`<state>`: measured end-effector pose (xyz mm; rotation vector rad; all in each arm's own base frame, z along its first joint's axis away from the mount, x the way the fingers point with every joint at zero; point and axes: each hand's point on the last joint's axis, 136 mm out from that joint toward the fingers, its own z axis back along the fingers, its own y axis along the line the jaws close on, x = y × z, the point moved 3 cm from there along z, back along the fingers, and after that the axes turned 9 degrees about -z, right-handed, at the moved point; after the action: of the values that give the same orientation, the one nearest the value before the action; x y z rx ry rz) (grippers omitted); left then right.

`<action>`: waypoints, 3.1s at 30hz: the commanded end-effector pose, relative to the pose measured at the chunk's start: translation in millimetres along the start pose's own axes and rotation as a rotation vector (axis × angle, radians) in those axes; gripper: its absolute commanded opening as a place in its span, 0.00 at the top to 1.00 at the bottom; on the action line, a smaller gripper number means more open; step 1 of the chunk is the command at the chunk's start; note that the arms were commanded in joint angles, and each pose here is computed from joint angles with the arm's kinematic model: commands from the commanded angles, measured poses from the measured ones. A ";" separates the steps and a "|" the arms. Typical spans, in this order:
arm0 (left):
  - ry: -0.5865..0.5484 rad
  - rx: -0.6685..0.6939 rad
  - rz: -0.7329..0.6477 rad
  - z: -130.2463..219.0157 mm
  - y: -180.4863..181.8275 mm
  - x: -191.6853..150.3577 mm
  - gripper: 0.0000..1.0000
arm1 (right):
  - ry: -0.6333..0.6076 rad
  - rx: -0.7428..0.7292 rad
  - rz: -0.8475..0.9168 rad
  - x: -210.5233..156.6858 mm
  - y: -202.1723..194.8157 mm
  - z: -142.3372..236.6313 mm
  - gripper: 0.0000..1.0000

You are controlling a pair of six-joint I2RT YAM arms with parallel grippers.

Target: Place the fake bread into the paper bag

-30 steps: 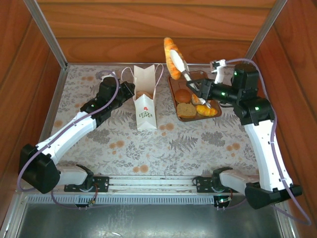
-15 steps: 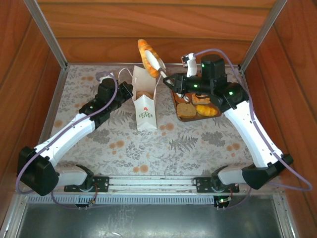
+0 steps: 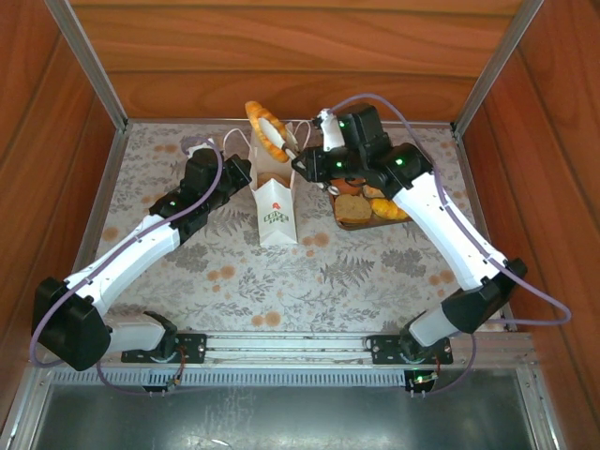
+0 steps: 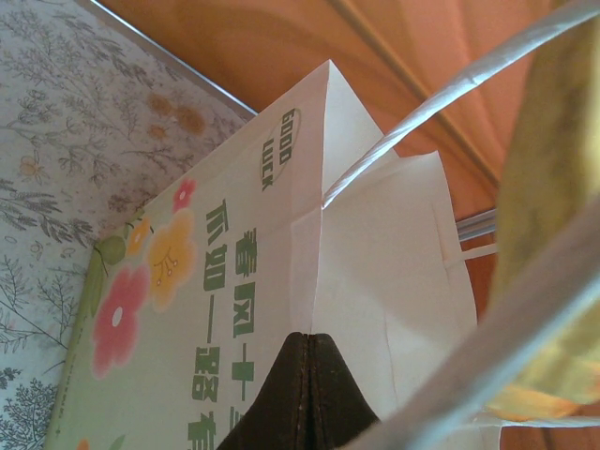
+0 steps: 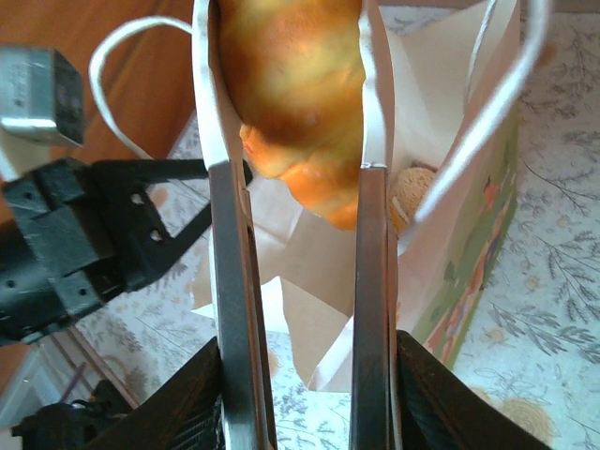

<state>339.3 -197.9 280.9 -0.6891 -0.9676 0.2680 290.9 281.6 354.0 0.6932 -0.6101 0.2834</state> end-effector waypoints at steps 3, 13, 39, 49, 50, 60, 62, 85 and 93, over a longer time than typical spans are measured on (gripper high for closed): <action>-0.025 -0.002 0.008 4.6 -1.8 3.2 1.00 | 0.041 -0.089 0.085 -3.5 -2.5 1.8 0.57; -0.028 0.018 0.004 4.3 2.4 3.0 1.00 | 0.080 -0.183 0.119 -10.5 -15.5 7.3 0.56; -0.023 0.022 -0.009 4.8 3.8 1.4 1.00 | 0.174 -0.270 0.147 -19.6 -30.2 -1.7 0.46; -0.005 0.010 -0.011 2.0 2.5 -1.7 1.00 | 0.168 -0.259 0.148 -10.8 -26.7 -10.6 0.40; -0.003 0.006 -0.011 1.9 1.6 -1.8 1.00 | 0.166 -0.258 0.150 -9.7 -25.9 -9.8 0.40; -0.005 -0.009 -0.041 4.8 -2.7 1.0 0.82 | 0.010 -0.164 0.168 17.6 3.6 35.9 0.43; -0.008 -0.010 -0.048 7.0 -3.0 2.3 0.74 | -0.024 -0.147 0.160 23.4 8.0 48.2 0.43; -0.064 0.036 -0.143 56.9 23.3 -1.3 0.15 | -0.203 -0.279 -0.125 1.8 -69.3 160.4 0.45; -0.093 -0.004 -0.208 72.0 35.7 -14.1 0.05 | -0.048 -0.396 -0.224 -30.4 -124.1 124.3 0.45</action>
<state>279.8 -152.2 273.3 -0.5927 -1.0733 0.1571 259.2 105.4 368.2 0.4062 -0.6638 -0.0509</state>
